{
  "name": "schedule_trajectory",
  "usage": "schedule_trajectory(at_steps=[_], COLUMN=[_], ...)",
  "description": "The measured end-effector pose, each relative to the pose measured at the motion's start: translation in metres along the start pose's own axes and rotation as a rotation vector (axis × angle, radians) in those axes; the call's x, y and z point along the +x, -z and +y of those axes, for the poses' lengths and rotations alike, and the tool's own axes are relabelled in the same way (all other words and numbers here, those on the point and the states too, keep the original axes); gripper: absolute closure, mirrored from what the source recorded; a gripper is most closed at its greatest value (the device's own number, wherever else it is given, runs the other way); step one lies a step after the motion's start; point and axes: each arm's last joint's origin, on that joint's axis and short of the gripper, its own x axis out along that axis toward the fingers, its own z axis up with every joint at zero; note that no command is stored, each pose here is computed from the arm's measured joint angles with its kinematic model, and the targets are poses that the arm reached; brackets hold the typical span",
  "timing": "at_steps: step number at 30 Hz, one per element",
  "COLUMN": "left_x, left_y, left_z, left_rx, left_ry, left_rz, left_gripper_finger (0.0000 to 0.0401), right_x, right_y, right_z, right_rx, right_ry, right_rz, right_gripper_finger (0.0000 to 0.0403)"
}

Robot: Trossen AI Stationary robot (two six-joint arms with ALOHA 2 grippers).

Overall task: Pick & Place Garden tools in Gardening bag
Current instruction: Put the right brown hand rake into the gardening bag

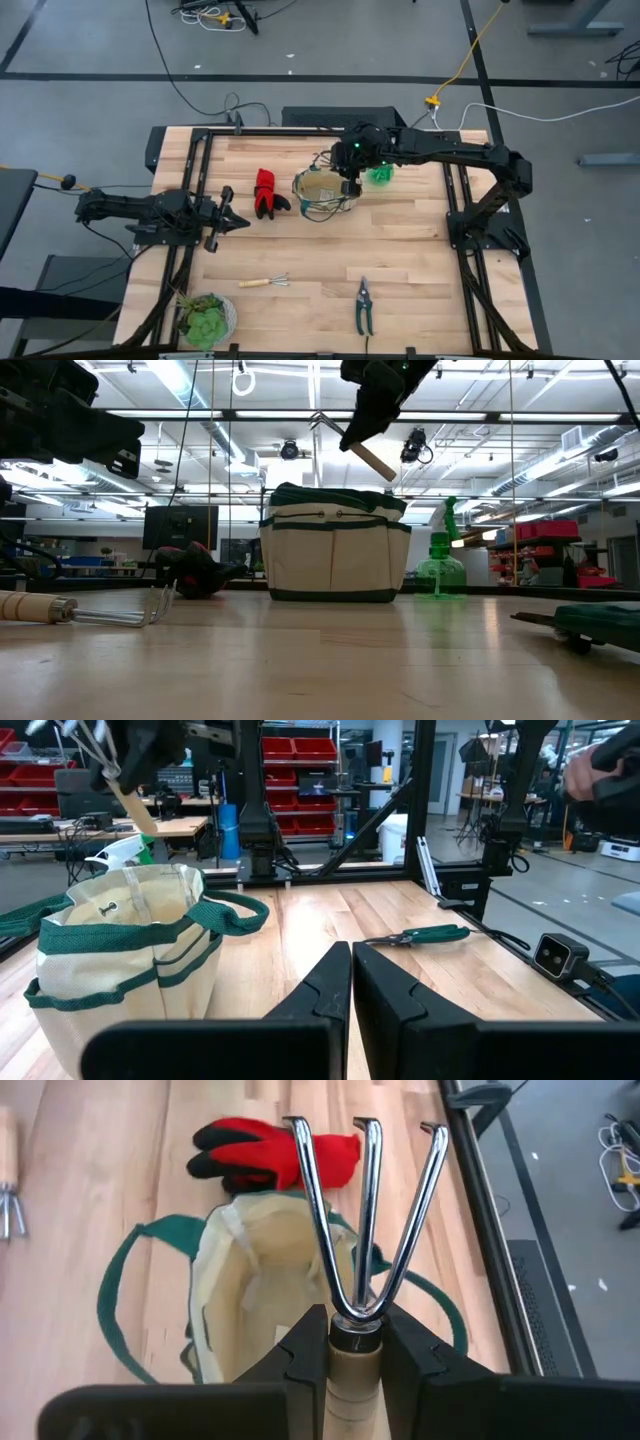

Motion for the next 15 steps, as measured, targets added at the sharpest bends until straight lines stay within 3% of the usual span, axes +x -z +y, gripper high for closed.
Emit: schedule_trajectory(at_steps=[15], left_x=[0.0], left_y=[0.0], left_z=[0.0], left_rx=[0.0], left_ry=[0.0], left_rz=[0.0], left_gripper_finger=[0.038], right_x=[-0.0006], right_y=[-0.0007], right_z=[-0.0004], right_rx=[-0.001], right_ry=[0.004], right_rz=[-0.007], right_gripper_finger=[0.0346])
